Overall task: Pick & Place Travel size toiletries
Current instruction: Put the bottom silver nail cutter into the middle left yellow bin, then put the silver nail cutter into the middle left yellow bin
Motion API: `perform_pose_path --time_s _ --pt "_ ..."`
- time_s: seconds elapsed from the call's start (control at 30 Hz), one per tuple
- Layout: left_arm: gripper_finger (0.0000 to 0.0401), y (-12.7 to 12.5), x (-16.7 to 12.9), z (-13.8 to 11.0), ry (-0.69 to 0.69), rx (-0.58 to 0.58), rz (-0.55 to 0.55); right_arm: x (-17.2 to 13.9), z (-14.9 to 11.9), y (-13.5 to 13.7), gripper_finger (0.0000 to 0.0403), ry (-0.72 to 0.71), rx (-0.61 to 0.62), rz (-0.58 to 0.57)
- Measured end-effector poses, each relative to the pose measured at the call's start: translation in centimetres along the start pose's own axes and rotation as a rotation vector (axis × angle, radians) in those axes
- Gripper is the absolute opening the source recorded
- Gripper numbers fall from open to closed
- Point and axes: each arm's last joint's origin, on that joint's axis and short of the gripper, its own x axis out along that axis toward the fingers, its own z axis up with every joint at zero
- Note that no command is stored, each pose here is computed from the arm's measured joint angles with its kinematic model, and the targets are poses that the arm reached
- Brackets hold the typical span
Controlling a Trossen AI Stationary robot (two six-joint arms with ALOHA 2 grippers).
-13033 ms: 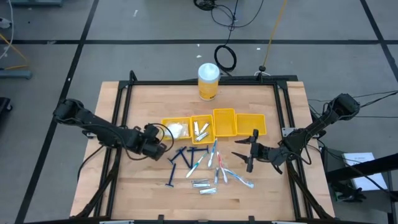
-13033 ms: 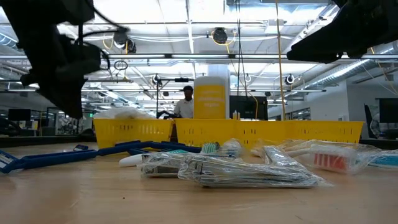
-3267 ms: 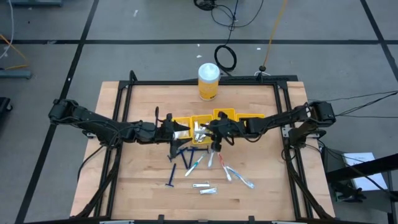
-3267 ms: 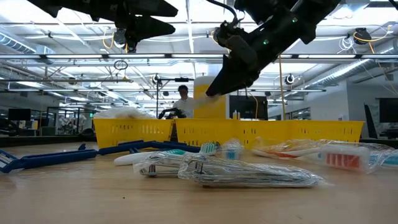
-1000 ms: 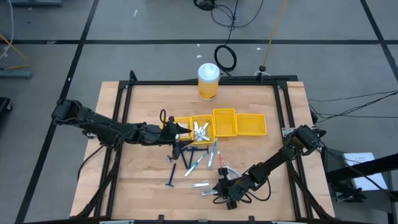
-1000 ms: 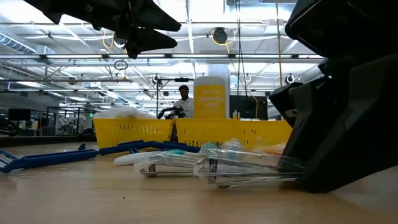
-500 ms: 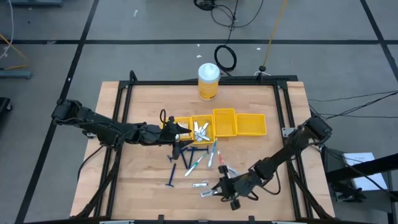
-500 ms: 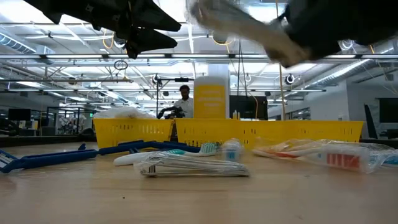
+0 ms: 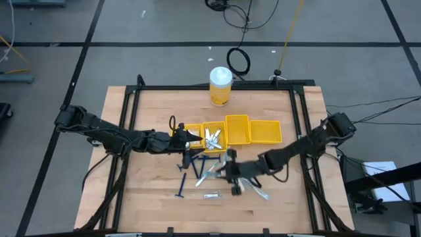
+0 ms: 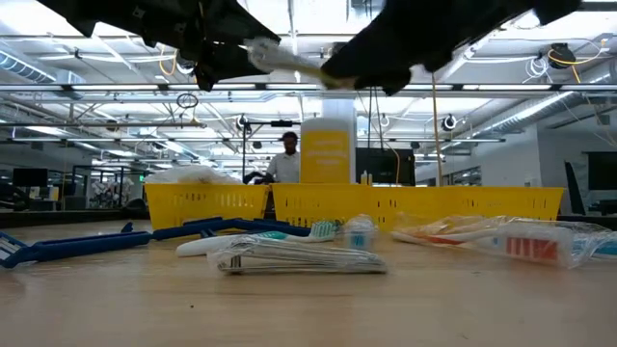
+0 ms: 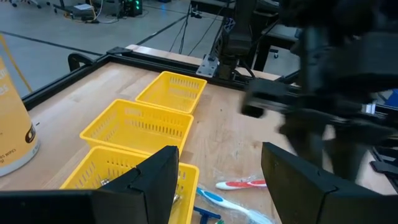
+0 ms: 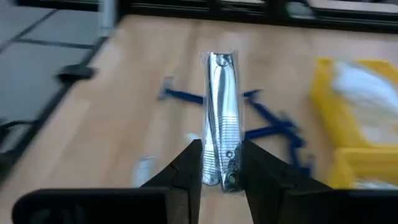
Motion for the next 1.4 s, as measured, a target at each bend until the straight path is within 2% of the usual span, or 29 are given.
perform_pose_path --time_s 0.33,0.57,1.03,1.4 --pt "0.0223 0.0 0.0 0.0 0.002 0.003 0.000 0.8 -0.9 -6.8 0.0079 0.131 0.107 -0.294" --pt "0.0223 0.0 0.0 -0.1 0.007 0.019 0.001 0.9 -0.8 -8.7 0.0087 0.130 0.136 -0.339" --pt "0.0223 0.0 0.0 -0.1 0.007 0.019 0.001 0.9 -0.8 -10.2 0.0094 0.132 0.155 -0.381" --pt "0.0223 0.0 0.0 -0.1 0.007 0.019 0.001 0.9 -0.9 -10.7 0.0180 0.131 0.200 -0.395"
